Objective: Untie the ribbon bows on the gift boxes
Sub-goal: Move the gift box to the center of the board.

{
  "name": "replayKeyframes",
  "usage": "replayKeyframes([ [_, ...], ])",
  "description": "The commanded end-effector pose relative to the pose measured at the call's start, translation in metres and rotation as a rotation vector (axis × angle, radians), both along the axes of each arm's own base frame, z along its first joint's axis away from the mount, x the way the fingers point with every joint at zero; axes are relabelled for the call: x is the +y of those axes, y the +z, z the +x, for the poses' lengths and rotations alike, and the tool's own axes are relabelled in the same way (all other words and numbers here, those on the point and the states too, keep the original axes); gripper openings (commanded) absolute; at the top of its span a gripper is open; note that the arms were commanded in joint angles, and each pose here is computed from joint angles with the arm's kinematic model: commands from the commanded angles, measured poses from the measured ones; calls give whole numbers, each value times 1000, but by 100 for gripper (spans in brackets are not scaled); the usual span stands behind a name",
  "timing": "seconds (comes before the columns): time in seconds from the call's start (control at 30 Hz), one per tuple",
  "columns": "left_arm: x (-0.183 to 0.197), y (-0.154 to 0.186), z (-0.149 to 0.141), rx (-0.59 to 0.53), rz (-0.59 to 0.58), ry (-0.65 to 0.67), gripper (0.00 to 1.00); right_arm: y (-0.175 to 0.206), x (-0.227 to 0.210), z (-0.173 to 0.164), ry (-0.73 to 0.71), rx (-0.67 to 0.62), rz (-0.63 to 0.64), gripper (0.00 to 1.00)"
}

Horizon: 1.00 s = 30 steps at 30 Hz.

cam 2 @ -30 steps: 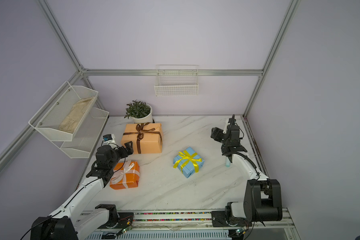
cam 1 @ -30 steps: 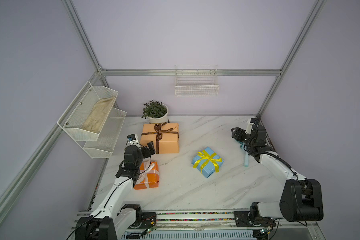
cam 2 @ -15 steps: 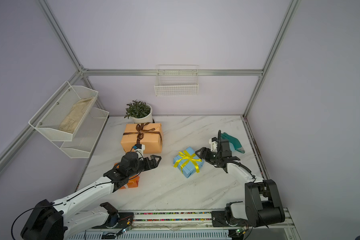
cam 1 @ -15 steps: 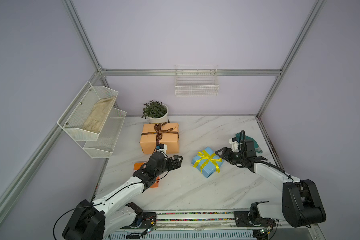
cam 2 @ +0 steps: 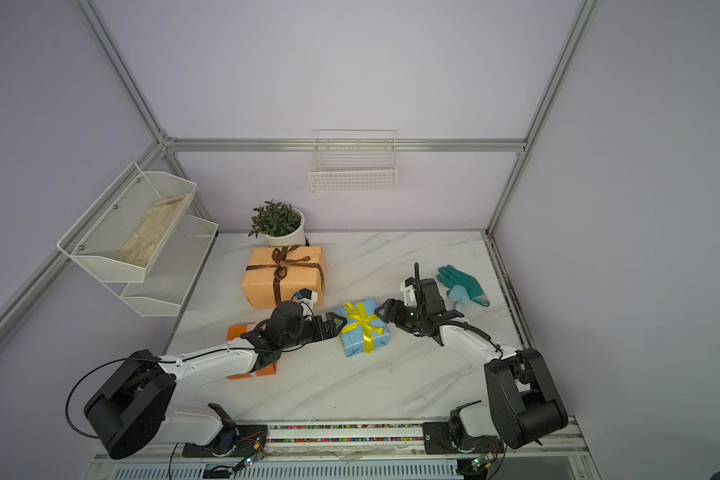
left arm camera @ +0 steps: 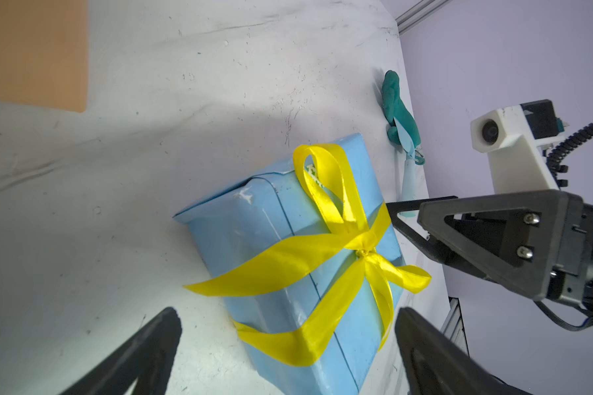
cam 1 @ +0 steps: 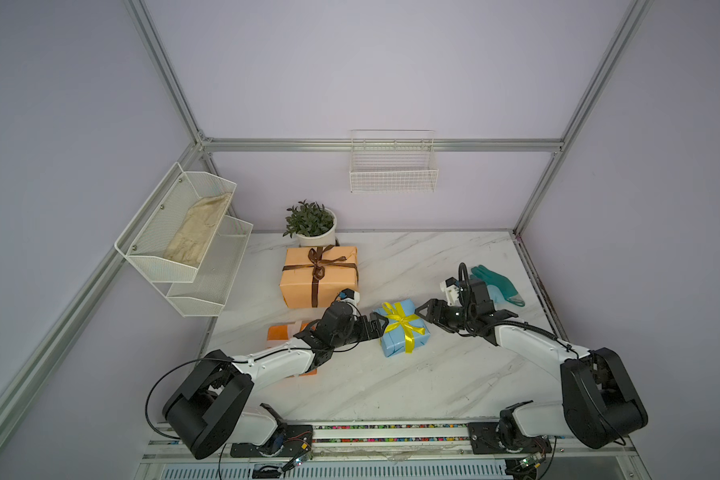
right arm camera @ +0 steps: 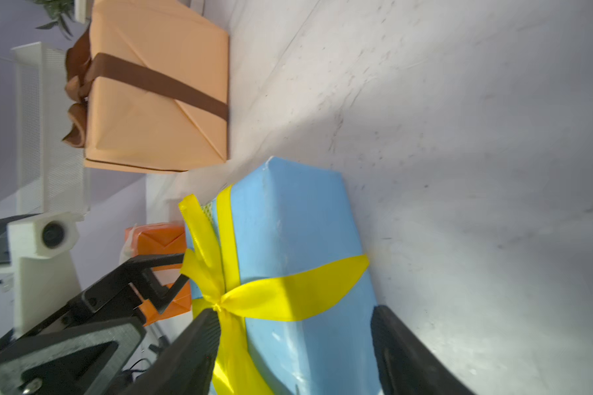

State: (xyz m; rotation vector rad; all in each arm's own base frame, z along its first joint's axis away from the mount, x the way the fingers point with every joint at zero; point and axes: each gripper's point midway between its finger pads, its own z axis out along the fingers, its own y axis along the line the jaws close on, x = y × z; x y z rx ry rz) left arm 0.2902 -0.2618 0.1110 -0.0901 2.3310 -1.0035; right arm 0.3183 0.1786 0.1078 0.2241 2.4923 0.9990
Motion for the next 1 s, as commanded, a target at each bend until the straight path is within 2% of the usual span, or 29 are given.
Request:
replayKeyframes([
  [0.0, -7, 34, 19, -117, -21, 6, 99, 15, -26, 0, -83, -15, -140, 73],
  [0.2, 16, 43, 37, -163, -24, 87, 100, 36, -33, -37, -91, 27, -179, 71],
  [0.4, 10, 56, 54, -233, -17, 40, 100, 33, -6, -87, -25, 169, -84, 72],
  [0.43, 7, 61, 56, -248, -26, 29, 100, 33, -3, -93, -21, 181, -78, 72],
  [0.47, 5, 51, 58, -232, -15, 21, 100, 33, 0, -96, -18, 187, -65, 73],
  [0.53, -1, 53, 60, -246, -27, -4, 100, 32, 13, -100, 0, 195, 13, 76],
  [0.7, -6, 55, 61, -258, -25, -34, 100, 23, 45, -85, 30, 174, 210, 81],
  [0.97, 2, 46, 46, -243, 3, -53, 100, 15, 58, -38, -2, 51, 210, 82],
])
